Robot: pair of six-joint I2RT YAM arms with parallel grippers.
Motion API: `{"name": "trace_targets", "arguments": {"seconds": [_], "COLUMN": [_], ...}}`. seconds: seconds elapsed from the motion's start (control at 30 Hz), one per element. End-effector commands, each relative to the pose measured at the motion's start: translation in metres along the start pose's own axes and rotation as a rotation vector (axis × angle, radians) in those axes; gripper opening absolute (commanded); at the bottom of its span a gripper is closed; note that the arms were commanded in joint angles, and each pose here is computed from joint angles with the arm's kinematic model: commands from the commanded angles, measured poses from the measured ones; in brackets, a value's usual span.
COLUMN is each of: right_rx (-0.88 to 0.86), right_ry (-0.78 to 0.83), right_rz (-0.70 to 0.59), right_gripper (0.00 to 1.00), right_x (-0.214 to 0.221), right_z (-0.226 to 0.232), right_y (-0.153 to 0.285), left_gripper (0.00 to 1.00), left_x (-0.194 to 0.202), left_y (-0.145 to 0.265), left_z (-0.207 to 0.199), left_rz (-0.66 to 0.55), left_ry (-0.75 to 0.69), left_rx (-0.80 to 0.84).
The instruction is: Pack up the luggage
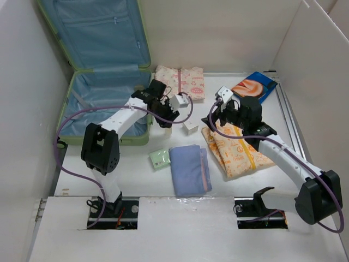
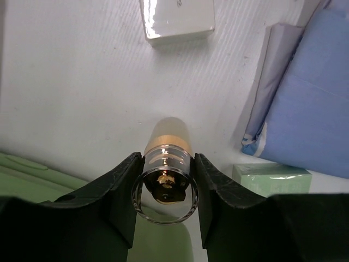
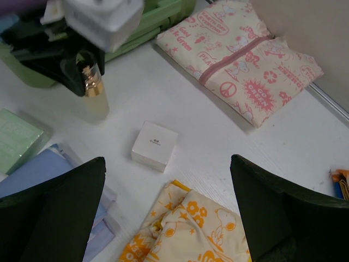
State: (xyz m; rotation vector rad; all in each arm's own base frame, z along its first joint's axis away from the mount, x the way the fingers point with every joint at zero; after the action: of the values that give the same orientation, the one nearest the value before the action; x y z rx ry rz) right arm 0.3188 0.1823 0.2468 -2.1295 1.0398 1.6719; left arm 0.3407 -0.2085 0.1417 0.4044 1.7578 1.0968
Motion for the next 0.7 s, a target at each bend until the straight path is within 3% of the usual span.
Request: {"name": "trace_targets", "arguments": {"seconds": [0.0,0.23,0.37,0.67], "right_rx": [0.016,0.001,-0.019,-0.049], "right_ry": [0.032,0.042,0.041,0.04], "right_rz": [-0.039,-0.048,-0.048,-0.033], "right_gripper": [1.0,1.0,1.0,1.0], "right_x": [-0.016,-0.022,-0.024,-0.024], "right_z": [-0.005,-0.01,-0.01,-0.026], "right_y": [-0.001,-0.01,-0.02,-0.06], "left_gripper": [0.0,0.0,0.0,0.0], "left_x": [-0.062,-0.121,-0.12,-0.07], "left_y": [0.049,0.133,0.166,0.197], "left_z": [0.004,0.043,0.082,0.181], "left_rz": [-0.192,-0.464,-0.566,-0.629], "left_ry": [0.016,0.096,0.206,0.382], "left_rx": [-0.01,-0.117,-0.206,-0.404]}}
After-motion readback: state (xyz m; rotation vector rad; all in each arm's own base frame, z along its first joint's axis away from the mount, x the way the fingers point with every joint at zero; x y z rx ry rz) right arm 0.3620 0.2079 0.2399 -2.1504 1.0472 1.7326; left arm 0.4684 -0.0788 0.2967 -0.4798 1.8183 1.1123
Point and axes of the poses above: each gripper's point midway between its finger pads, its own y axis back along the fingers, its own z axis along the line the jaws close on, x = y × z, the point moved 4 cm from there along y, back along the fingers, and after that the axes turned 10 degrees about y, right-handed, at the moved point
